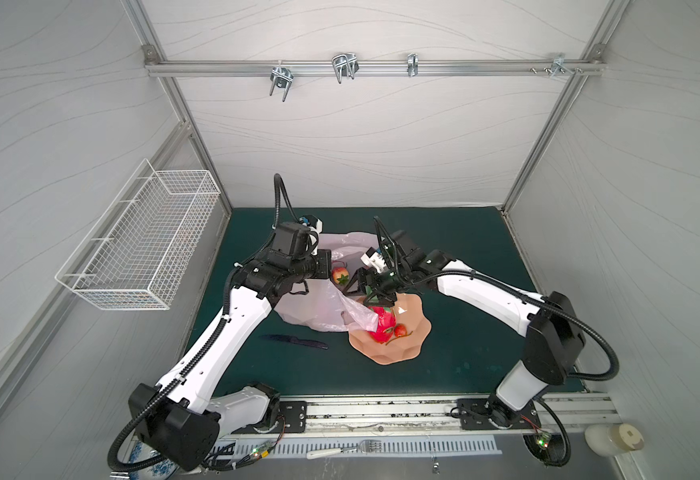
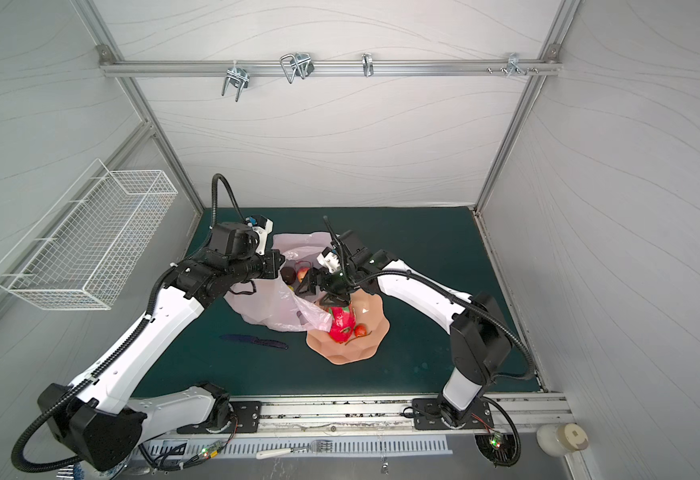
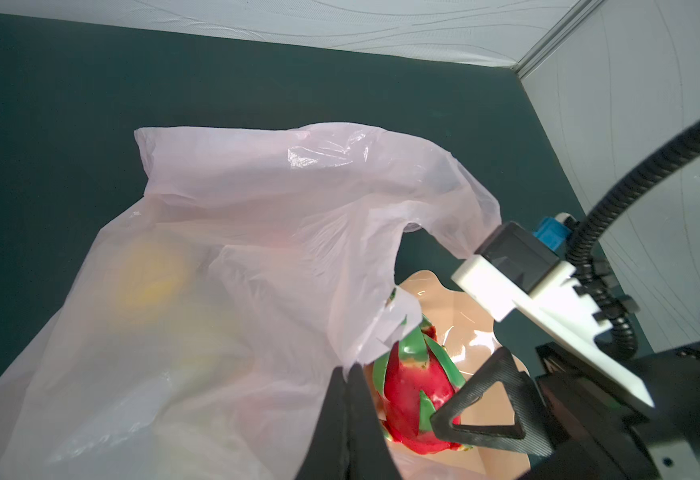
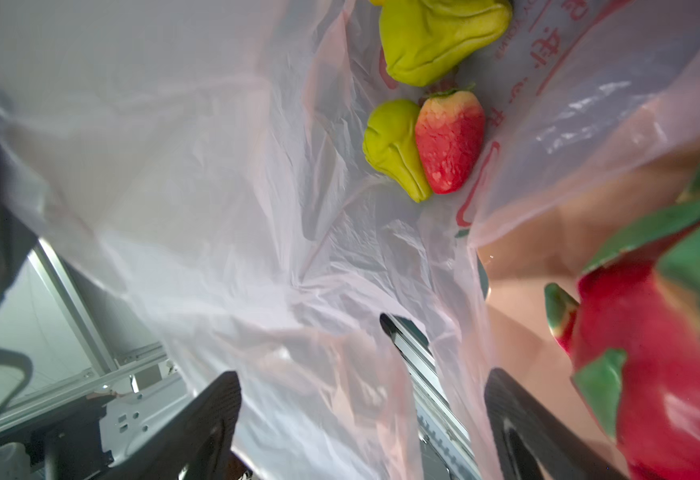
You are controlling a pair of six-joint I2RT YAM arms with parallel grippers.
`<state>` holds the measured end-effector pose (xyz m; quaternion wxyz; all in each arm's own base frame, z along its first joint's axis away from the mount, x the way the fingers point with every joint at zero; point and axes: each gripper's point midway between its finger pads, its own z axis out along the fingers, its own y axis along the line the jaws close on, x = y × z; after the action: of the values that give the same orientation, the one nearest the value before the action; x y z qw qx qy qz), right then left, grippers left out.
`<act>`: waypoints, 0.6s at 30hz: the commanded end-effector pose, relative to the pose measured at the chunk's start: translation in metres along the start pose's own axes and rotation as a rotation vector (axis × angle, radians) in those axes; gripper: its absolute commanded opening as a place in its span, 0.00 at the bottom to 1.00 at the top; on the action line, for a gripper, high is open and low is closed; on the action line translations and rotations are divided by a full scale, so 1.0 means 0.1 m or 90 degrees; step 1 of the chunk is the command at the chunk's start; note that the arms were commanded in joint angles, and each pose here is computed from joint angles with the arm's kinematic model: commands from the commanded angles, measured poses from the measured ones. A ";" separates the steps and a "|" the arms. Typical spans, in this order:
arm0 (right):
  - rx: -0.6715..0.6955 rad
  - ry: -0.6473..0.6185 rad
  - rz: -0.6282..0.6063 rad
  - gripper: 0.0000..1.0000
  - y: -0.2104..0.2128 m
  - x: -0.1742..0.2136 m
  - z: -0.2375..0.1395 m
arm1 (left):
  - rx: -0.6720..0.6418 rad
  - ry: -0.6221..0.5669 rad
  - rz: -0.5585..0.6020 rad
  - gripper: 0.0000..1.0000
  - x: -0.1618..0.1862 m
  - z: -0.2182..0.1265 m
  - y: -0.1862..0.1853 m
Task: Place the fruits into the plastic bag
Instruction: 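Withdraw the open right gripper from the bag back over the bowl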
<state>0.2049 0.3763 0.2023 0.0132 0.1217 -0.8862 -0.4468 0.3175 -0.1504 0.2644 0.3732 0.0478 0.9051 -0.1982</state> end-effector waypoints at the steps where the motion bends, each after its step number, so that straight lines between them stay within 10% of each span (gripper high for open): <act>1: 0.071 0.003 -0.014 0.93 -0.21 0.22 -0.23 | 0.017 -0.045 0.015 0.00 -0.24 -0.13 -0.09; 18: 0.353 0.055 -0.239 0.82 -1.17 0.75 -0.83 | 0.037 -0.055 0.019 0.00 -0.24 -0.17 -0.14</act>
<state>0.1723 0.2522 0.1610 -0.0665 0.2548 -0.9373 -0.2285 0.3166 -0.1535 0.2673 0.3737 0.0551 0.9028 -0.2057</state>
